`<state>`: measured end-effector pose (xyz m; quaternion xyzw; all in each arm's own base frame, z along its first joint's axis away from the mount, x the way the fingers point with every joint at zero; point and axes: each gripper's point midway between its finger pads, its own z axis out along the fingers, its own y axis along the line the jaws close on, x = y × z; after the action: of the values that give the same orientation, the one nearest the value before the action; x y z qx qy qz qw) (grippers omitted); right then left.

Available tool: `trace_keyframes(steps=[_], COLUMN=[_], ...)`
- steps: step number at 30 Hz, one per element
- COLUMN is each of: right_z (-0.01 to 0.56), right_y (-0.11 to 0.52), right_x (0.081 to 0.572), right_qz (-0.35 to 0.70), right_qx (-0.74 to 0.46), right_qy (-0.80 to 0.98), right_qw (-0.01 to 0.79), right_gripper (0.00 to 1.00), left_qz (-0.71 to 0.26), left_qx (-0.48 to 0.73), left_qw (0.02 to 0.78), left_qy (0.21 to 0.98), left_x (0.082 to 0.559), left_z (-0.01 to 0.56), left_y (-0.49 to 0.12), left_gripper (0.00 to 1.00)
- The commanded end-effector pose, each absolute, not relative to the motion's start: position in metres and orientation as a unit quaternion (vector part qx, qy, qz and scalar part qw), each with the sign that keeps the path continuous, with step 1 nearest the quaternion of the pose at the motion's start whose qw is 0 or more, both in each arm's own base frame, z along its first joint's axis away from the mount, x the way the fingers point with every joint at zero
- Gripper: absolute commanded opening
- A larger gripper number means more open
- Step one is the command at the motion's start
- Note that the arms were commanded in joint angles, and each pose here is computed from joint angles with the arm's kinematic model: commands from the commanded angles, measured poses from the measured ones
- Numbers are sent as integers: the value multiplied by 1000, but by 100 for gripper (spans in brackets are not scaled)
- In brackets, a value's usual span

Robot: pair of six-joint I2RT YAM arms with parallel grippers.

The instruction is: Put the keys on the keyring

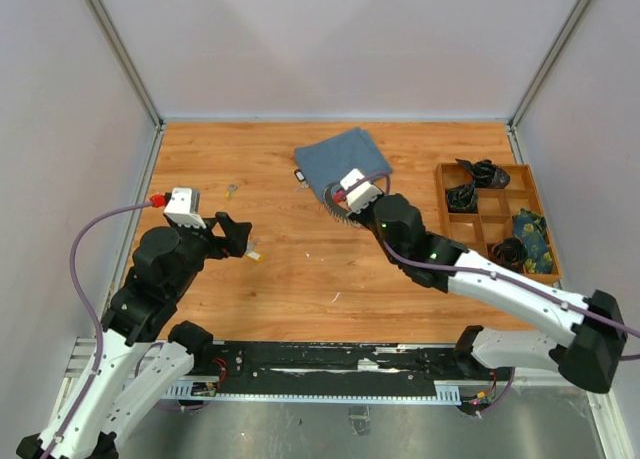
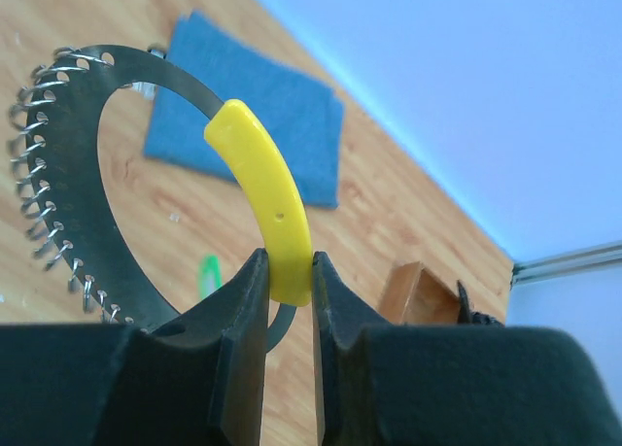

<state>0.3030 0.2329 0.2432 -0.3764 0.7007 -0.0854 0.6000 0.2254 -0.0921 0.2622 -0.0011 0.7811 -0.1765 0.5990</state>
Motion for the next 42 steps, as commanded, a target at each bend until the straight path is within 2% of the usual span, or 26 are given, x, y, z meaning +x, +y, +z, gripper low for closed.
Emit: trace_keyframes(steps=[1,6,17,21,25,30,36,42], right_z=[306,320,314,312,308,282,248,241], right_y=[222,209,201,205,209,210,192,190], right_x=[294,280,245,231,219,209,194,182], right_qz=[-64,-39,1,5,0,-92,-239,-242], right_qx=[-317,-303,-331,-363,-401,-488,-574,-598], right_qy=[670,673,675,666,665,666,663,660], right_qw=[669,674,660,652,630,557,417,385], right_gripper=[1,0,0,1,1,1,1,1], left_qz=[-188,-226,-346,-357,-351,-360,-373,-392], left_qx=[2,27,103,150,184,175,155,143], left_qw=[621,631,639,633,616,609,598,586], left_qy=[761,742,679,670,681,685,693,694], left_x=[225,220,208,204,205,207,204,197], left_z=[275,291,333,337,331,321,293,269], left_y=[-93,-107,-154,-166,-174,-176,-176,-178], left_gripper=[92,100,100,99,94,91,88,87])
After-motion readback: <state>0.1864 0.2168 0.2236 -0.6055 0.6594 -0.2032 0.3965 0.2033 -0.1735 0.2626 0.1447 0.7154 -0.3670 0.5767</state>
